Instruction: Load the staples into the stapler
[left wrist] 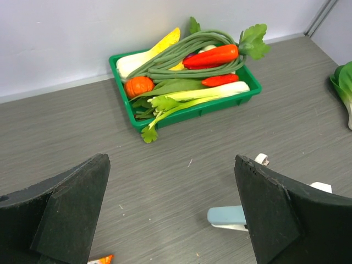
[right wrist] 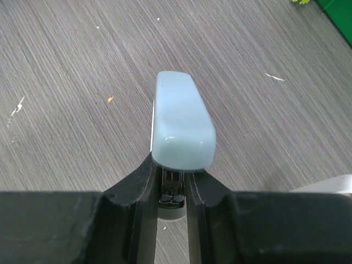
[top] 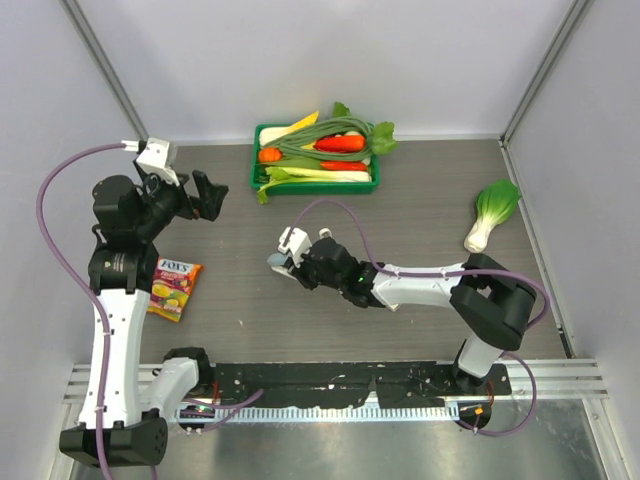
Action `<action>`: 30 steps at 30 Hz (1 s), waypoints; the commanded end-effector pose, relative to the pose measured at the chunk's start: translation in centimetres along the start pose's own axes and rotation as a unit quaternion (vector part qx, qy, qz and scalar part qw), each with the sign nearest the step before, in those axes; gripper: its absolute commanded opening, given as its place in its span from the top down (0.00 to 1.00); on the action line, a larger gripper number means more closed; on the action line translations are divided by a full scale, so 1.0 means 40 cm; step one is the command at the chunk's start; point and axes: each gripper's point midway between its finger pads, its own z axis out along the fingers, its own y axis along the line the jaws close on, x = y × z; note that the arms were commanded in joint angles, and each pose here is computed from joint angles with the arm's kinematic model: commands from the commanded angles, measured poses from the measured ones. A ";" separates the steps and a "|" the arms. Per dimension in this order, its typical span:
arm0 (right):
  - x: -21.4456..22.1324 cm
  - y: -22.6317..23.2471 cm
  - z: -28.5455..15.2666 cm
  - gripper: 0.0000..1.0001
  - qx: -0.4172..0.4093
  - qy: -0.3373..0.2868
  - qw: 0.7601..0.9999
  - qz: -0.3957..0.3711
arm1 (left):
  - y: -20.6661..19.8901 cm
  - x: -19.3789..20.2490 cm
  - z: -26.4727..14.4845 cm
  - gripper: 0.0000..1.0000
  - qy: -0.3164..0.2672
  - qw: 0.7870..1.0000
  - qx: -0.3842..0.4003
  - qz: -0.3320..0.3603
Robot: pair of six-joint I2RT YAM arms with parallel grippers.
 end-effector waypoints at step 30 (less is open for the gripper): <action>0.085 0.025 0.052 0.99 -0.001 0.007 0.999 -0.034 | -0.165 0.366 0.009 0.00 0.095 0.918 0.335 0.188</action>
